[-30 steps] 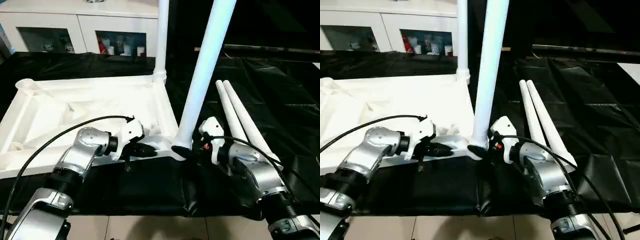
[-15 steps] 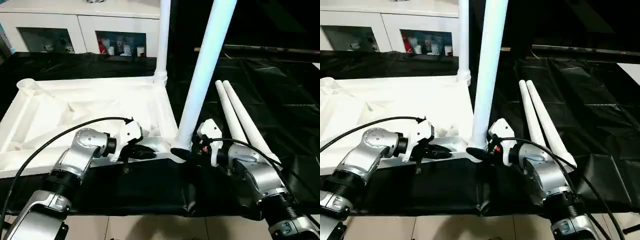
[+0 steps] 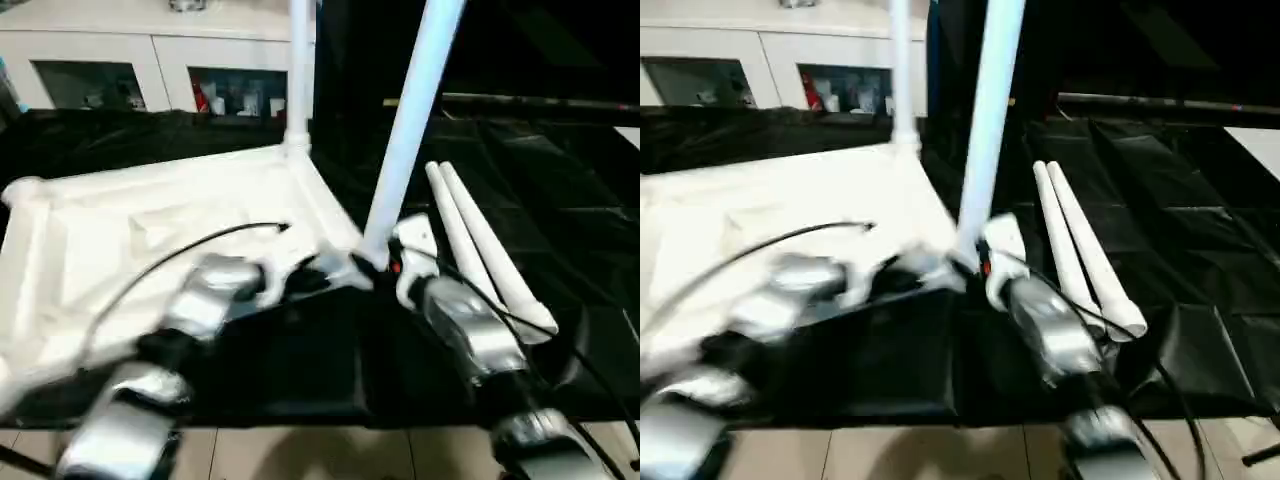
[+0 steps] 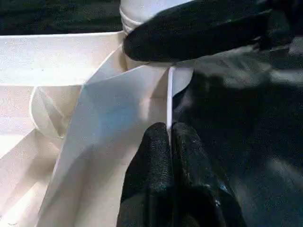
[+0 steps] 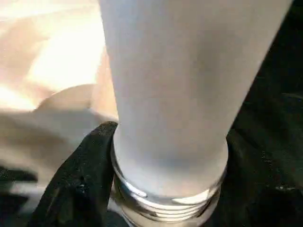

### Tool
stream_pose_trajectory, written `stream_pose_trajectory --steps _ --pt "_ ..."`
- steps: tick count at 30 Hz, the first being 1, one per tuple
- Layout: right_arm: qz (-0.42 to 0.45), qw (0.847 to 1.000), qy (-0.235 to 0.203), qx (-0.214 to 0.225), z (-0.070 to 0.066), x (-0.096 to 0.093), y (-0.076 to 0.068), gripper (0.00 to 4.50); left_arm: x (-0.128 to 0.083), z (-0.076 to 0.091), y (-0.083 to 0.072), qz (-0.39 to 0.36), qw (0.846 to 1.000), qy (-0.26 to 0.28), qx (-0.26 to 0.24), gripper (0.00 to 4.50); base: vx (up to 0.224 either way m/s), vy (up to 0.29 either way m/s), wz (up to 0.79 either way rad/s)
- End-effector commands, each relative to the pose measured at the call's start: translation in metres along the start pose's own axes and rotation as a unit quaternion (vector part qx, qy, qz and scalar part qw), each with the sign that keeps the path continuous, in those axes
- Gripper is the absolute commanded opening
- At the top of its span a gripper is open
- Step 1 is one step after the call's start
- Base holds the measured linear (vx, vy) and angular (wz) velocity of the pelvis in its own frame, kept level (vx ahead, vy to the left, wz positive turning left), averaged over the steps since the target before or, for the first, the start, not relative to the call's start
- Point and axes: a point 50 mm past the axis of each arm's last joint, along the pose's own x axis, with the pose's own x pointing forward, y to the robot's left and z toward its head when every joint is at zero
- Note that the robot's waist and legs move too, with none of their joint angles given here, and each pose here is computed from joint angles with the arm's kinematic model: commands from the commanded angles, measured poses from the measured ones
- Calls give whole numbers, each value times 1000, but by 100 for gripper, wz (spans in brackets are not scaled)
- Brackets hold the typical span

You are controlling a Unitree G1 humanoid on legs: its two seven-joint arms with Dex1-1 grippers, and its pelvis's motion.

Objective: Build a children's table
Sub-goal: Rotate leg to tighten

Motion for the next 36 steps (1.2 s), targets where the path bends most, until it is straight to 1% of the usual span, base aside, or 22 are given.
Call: stream_pose_trajectory --steps 1,2,3,5,6,7,8,9,10,12,16,17,19,21,23,26,31,34,36 --pt "1 998 56 -9 -23 4 15 277 14 14 -11 -10 999 -30 -5 0 0 0 0" --pt "1 998 56 -9 -23 4 15 277 14 14 -11 -10 999 -30 -5 0 0 0 0" --pt "8 999 42 -5 -18 7 20 277 15 14 -11 -9 1000 -28 1 0 0 0 0" --pt "17 1000 26 1 -13 9 21 277 14 13 -9 -5 1000 -24 3 0 0 0 0" --pt "22 1000 22 6 -12 9 22 312 14 12 -8 -4 1000 -23 3 0 0 0 0" --pt "27 999 13 21 -10 9 21 332 11 10 -7 -5 1000 -18 8 0 0 0 0" --pt "38 999 6 36 -8 8 20 346 9 8 -6 -9 1000 -18 9 0 0 0 0" --pt "46 998 -1 39 -6 7 18 346 6 6 -5 -11 1000 -17 8 0 0 0 0" --pt "52 998 -5 39 -5 7 17 364 5 5 -4 -13 1000 -18 7 0 0 0 0" --pt "87 996 -9 33 -3 3 14 364 -1 1 -4 -34 999 -25 17 0 0 0 0" --pt "143 990 -9 13 -2 -6 8 364 -12 -6 -1 -59 998 -25 20 0 0 0 0" --pt "182 983 -5 -6 -4 -15 2 364 -20 -10 -1 -85 996 -31 25 0 0 0 0" --pt "219 975 1 -31 -5 -24 -3 364 -28 -13 -2 -115 992 -39 29 0 0 0 0" --pt "265 963 13 -50 -7 -36 -10 364 -41 -18 0 -150 987 -40 38 0 0 0 0" --pt "275 960 19 -56 -7 -40 -14 364 -47 -21 3 -153 987 -33 34 0 0 0 0" --pt "295 953 14 -61 -5 -43 -14 364 -54 -23 5 -165 985 -38 31 0 0 0 0" --pt "310 949 10 -61 -3 -45 -11 364 -58 -24 6 -172 984 -40 30 0 0 0 0" --pt "319 946 12 -61 -4 -45 -9 328 -59 -24 5 -175 983 -40 30 0 0 0 0" --pt "325 944 13 -60 -4 -46 -8 319 -59 -25 4 -177 983 -40 29 0 0 0 0"
